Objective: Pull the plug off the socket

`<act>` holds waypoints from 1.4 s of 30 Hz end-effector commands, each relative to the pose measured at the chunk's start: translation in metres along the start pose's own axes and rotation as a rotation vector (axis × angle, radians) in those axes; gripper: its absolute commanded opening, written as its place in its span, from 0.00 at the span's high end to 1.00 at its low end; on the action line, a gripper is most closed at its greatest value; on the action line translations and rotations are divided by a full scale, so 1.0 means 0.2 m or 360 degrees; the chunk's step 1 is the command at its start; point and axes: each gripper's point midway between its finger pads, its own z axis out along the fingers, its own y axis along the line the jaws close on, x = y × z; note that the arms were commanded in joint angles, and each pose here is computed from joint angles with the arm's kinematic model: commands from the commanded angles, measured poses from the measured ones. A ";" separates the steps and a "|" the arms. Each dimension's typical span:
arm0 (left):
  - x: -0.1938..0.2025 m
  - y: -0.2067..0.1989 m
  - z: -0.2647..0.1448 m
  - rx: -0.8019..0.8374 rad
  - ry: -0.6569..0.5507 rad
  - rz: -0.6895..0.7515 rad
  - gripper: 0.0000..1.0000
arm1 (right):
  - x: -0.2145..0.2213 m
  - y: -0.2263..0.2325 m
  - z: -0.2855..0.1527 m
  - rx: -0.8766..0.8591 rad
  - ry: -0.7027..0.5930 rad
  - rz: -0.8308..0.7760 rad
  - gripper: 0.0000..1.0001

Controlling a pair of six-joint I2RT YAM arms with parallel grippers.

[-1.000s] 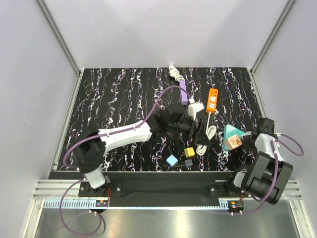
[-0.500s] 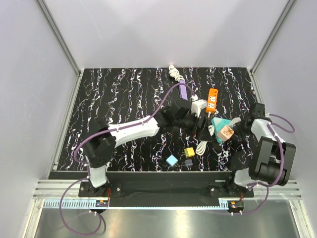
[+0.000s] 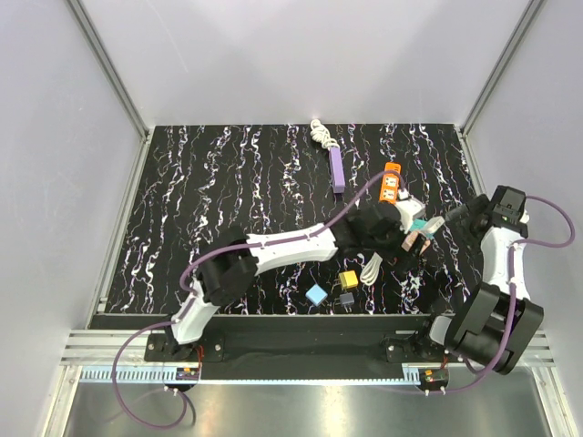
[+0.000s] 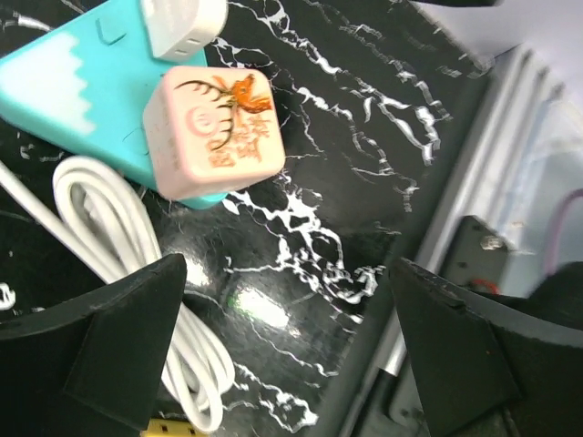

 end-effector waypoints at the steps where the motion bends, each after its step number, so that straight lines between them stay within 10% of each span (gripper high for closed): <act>1: -0.14 0.08 0.01 -0.0247 -0.0127 0.0263 0.01 | 0.08 0.07 -0.07 -0.0224 0.0060 -0.0135 0.00; 37: -0.12 0.07 0.40 -0.0156 -0.0105 0.0443 0.01 | 0.13 0.11 -0.16 -0.0524 0.0027 -0.0074 0.00; 42: -0.14 0.09 0.42 -0.0170 -0.0127 0.0434 0.16 | 0.18 0.08 -0.12 -0.0515 0.0095 -0.0025 0.00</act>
